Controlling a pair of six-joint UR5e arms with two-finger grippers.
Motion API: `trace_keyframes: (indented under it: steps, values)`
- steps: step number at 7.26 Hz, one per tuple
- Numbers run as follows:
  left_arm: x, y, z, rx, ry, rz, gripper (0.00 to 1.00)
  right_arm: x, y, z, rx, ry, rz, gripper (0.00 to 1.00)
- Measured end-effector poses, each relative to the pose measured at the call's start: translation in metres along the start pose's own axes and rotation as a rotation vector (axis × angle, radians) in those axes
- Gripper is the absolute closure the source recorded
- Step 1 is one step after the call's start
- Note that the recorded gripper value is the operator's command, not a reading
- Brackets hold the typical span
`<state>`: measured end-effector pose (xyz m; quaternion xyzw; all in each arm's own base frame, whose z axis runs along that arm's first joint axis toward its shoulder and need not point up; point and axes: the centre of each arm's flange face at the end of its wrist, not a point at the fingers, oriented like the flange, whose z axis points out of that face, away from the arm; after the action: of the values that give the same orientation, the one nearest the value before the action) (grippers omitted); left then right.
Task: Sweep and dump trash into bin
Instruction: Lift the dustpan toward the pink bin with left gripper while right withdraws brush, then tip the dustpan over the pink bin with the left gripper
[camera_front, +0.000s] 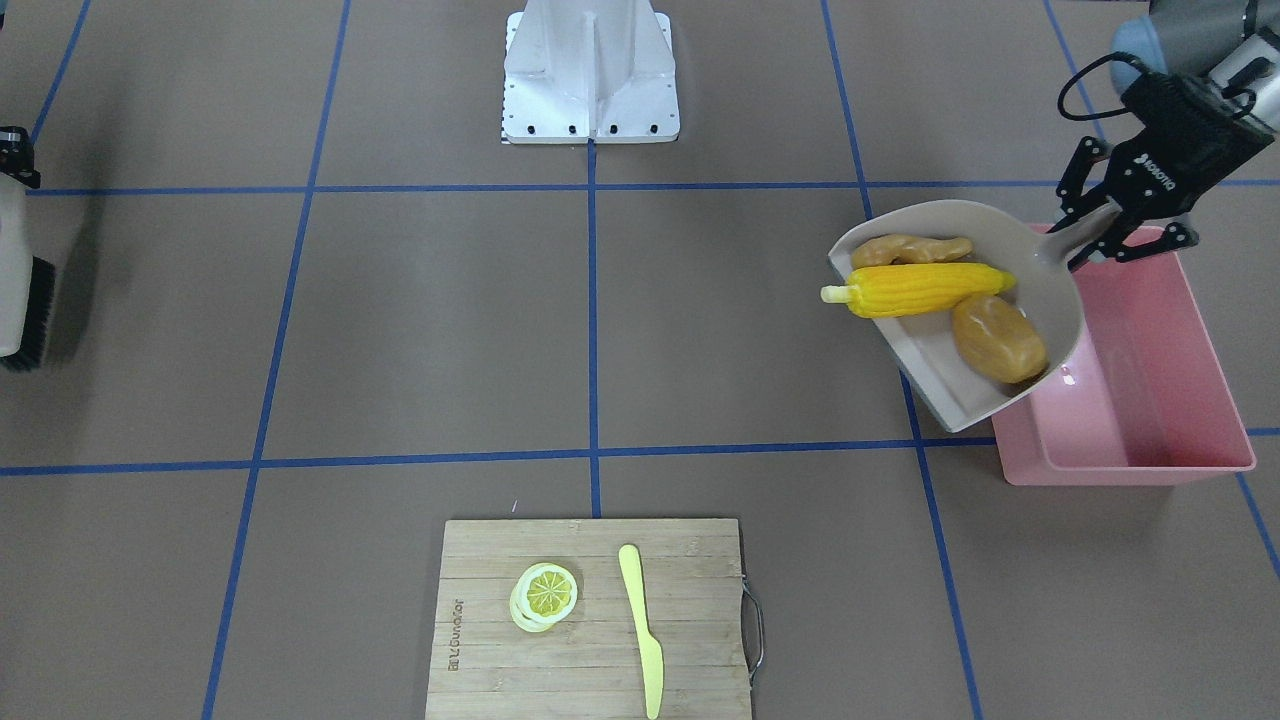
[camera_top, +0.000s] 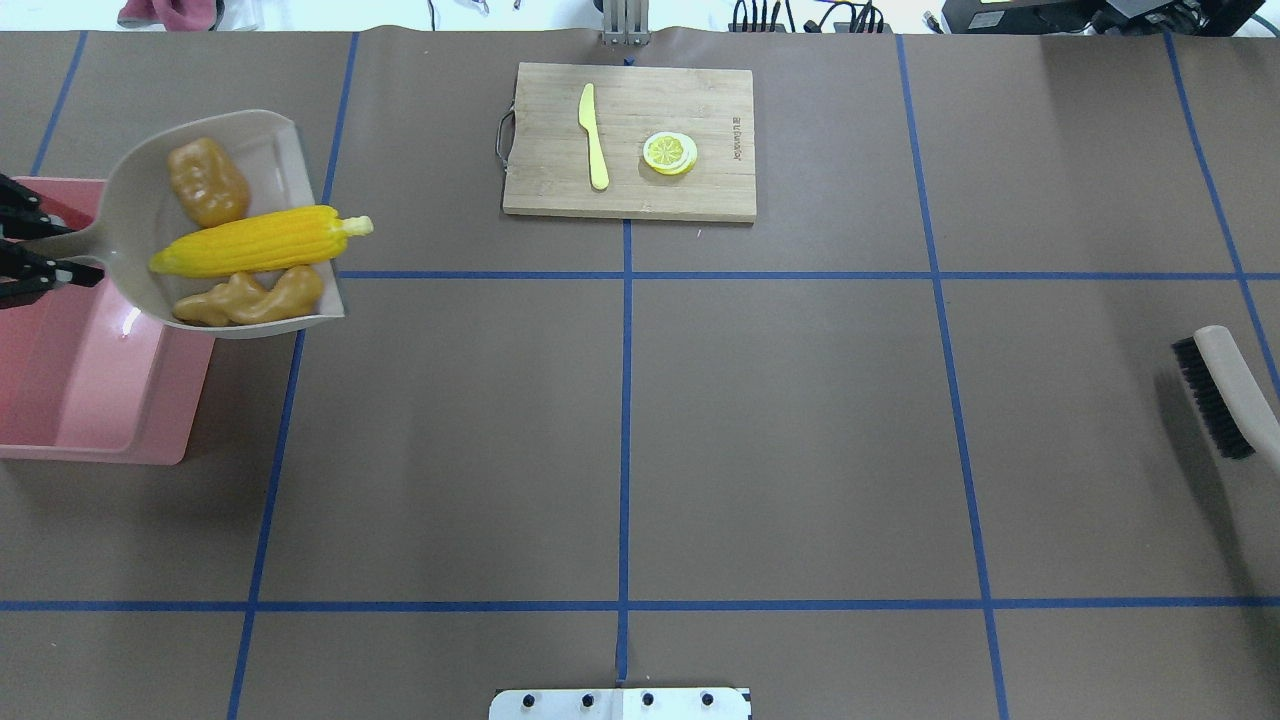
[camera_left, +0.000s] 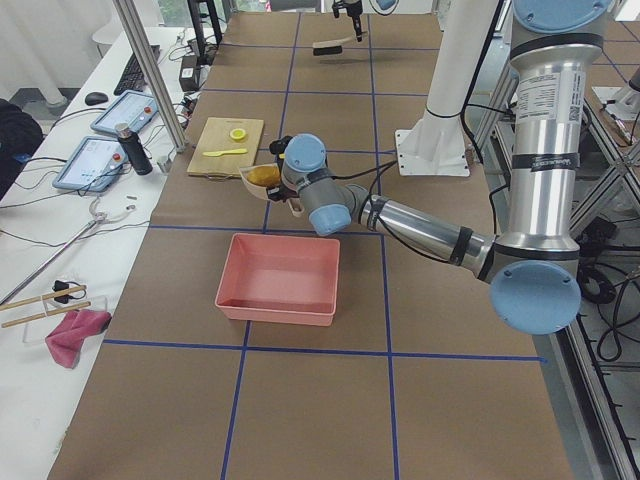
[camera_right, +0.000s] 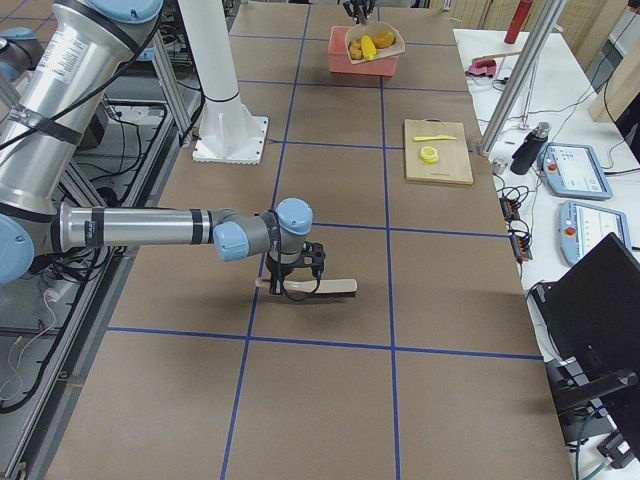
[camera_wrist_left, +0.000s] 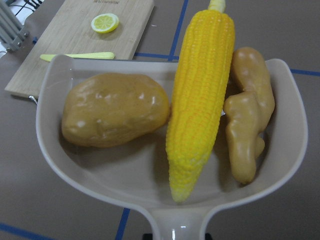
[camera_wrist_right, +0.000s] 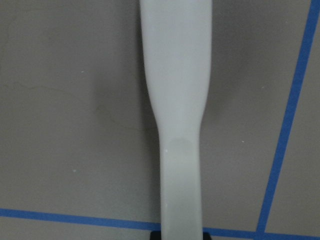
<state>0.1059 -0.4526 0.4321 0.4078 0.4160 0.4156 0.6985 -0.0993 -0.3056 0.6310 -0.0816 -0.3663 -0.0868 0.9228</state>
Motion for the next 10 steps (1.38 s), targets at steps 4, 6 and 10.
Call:
trace_keyframes:
  steps: [4,6,10]
  values:
    - [-0.051,0.148,-0.083,-0.088,-0.102,0.000,1.00,0.027,-0.001,0.025,0.013,-0.022,-0.005,1.00]
    - [-0.070,0.181,-0.107,-0.153,-0.159,0.168,1.00,0.031,-0.001,0.029,0.004,-0.029,0.002,0.28]
    - [-0.077,0.137,-0.132,-0.369,-0.401,0.619,1.00,0.042,-0.001,0.021,0.016,-0.065,0.038,0.00]
